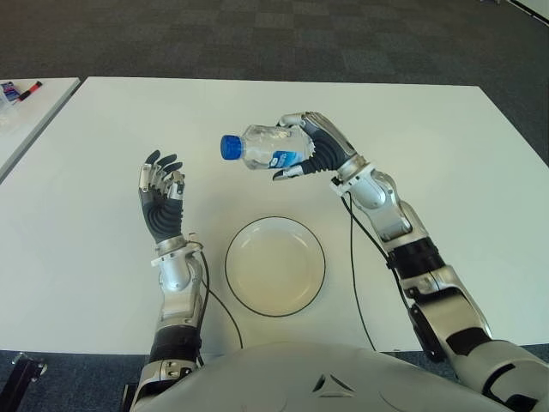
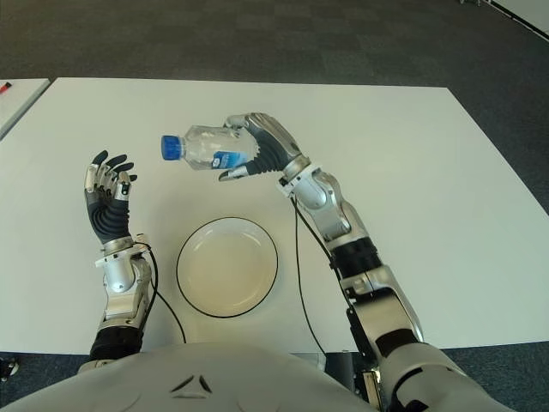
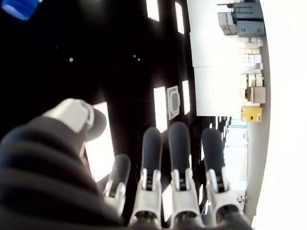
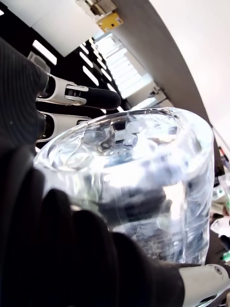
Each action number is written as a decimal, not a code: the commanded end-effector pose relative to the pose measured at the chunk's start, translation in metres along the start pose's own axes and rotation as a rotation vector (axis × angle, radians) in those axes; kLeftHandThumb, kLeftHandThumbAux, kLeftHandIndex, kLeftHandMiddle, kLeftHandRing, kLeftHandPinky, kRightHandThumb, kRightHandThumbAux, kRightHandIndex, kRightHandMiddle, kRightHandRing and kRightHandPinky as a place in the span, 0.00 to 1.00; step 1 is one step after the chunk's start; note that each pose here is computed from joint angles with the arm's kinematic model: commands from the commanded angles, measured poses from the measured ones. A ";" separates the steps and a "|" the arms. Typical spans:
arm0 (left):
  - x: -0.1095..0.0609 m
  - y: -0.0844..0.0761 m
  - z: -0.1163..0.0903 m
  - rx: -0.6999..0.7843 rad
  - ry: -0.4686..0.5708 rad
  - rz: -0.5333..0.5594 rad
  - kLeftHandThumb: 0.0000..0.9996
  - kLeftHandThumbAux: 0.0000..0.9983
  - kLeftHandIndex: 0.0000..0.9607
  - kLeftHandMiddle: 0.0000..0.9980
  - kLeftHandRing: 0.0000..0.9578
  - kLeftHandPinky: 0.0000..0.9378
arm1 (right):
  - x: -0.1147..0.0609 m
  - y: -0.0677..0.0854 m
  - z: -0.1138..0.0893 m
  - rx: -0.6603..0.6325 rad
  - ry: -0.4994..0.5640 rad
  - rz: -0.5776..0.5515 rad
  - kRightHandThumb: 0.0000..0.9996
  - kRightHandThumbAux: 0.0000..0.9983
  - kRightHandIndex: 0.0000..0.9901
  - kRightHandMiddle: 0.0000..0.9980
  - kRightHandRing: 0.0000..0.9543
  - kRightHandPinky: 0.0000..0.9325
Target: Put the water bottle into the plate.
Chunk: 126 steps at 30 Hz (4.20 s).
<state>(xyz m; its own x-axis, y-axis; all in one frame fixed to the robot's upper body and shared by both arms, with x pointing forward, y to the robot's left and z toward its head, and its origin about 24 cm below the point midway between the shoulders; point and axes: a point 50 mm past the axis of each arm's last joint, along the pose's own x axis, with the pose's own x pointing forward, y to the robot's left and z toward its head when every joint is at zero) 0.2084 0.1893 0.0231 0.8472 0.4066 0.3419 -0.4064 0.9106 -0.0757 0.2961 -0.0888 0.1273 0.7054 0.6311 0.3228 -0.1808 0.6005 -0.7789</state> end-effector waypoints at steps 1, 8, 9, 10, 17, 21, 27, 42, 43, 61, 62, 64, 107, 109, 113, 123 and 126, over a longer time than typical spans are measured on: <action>0.003 0.001 -0.002 -0.003 -0.001 -0.018 0.53 0.56 0.19 0.29 0.34 0.39 | -0.009 -0.005 0.003 0.030 0.023 -0.045 1.00 0.66 0.42 0.54 0.58 0.47; 0.004 0.002 -0.004 -0.021 0.001 -0.023 0.54 0.56 0.20 0.31 0.35 0.40 | -0.021 -0.003 0.010 0.028 0.013 -0.081 1.00 0.66 0.40 0.52 0.56 0.47; 0.005 0.002 -0.004 -0.021 0.001 -0.023 0.55 0.56 0.20 0.31 0.35 0.40 | -0.022 -0.003 0.011 0.027 0.013 -0.083 1.00 0.67 0.40 0.52 0.55 0.47; 0.005 0.002 -0.004 -0.021 0.002 -0.023 0.55 0.56 0.20 0.31 0.35 0.40 | -0.023 -0.003 0.012 0.026 0.012 -0.084 1.00 0.67 0.40 0.52 0.55 0.47; 0.006 0.005 -0.006 -0.004 0.012 -0.027 0.55 0.56 0.19 0.30 0.35 0.40 | -0.046 0.001 0.011 -0.042 -0.020 -0.057 1.00 0.67 0.39 0.50 0.53 0.47; 0.007 0.006 -0.006 -0.002 0.012 -0.029 0.54 0.56 0.19 0.31 0.35 0.40 | -0.056 0.007 0.005 -0.027 -0.015 -0.027 1.00 0.67 0.39 0.50 0.54 0.46; 0.007 0.006 -0.006 0.001 0.013 -0.030 0.53 0.56 0.19 0.30 0.35 0.40 | -0.060 0.011 0.002 0.002 -0.005 -0.008 1.00 0.67 0.39 0.50 0.54 0.47; 0.008 0.004 -0.005 -0.017 -0.005 -0.036 0.55 0.57 0.20 0.31 0.35 0.41 | -0.074 0.018 -0.007 0.048 0.100 0.031 1.00 0.67 0.39 0.50 0.54 0.47; 0.008 0.004 -0.005 -0.018 -0.006 -0.036 0.55 0.57 0.20 0.31 0.35 0.41 | -0.078 0.024 -0.008 0.061 0.113 0.039 1.00 0.67 0.39 0.50 0.54 0.47; 0.010 0.000 -0.005 -0.020 -0.025 -0.048 0.55 0.61 0.22 0.33 0.37 0.41 | -0.097 0.060 -0.020 0.145 0.209 0.184 1.00 0.67 0.39 0.51 0.54 0.47; 0.010 0.000 -0.005 -0.020 -0.027 -0.047 0.55 0.61 0.22 0.33 0.37 0.41 | -0.098 0.061 -0.021 0.151 0.214 0.187 1.00 0.67 0.39 0.51 0.54 0.47; 0.010 -0.001 -0.005 -0.021 -0.028 -0.047 0.56 0.61 0.22 0.34 0.37 0.41 | -0.098 0.061 -0.021 0.158 0.219 0.189 1.00 0.67 0.39 0.51 0.54 0.48; 0.009 -0.011 -0.002 -0.057 -0.002 -0.058 0.58 0.57 0.22 0.34 0.37 0.42 | -0.104 0.073 -0.032 0.153 0.308 0.265 1.00 0.66 0.41 0.54 0.59 0.47; 0.009 -0.011 -0.002 -0.060 0.001 -0.054 0.58 0.57 0.22 0.34 0.37 0.42 | -0.104 0.074 -0.031 0.154 0.309 0.268 1.00 0.66 0.42 0.54 0.59 0.46; 0.009 -0.013 -0.003 -0.062 0.010 -0.055 0.59 0.57 0.22 0.34 0.37 0.41 | -0.101 0.074 -0.030 0.158 0.292 0.271 1.00 0.66 0.42 0.55 0.59 0.46; 0.009 -0.014 -0.004 -0.052 0.018 -0.066 0.59 0.55 0.22 0.33 0.36 0.41 | -0.094 0.080 -0.019 0.159 0.247 0.290 1.00 0.66 0.41 0.53 0.56 0.48; 0.009 -0.015 -0.004 -0.045 0.020 -0.069 0.58 0.56 0.21 0.33 0.36 0.40 | -0.093 0.082 -0.017 0.163 0.238 0.301 1.00 0.66 0.40 0.52 0.56 0.47</action>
<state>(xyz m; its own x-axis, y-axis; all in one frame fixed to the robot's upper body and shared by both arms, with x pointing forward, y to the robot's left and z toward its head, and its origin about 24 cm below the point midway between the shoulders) 0.2236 0.1816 0.0275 0.8649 0.3550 0.3548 -0.3383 0.9345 -0.1104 0.2309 -0.1140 0.0282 0.7593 0.6502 -0.0251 -0.4621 0.5117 -0.7244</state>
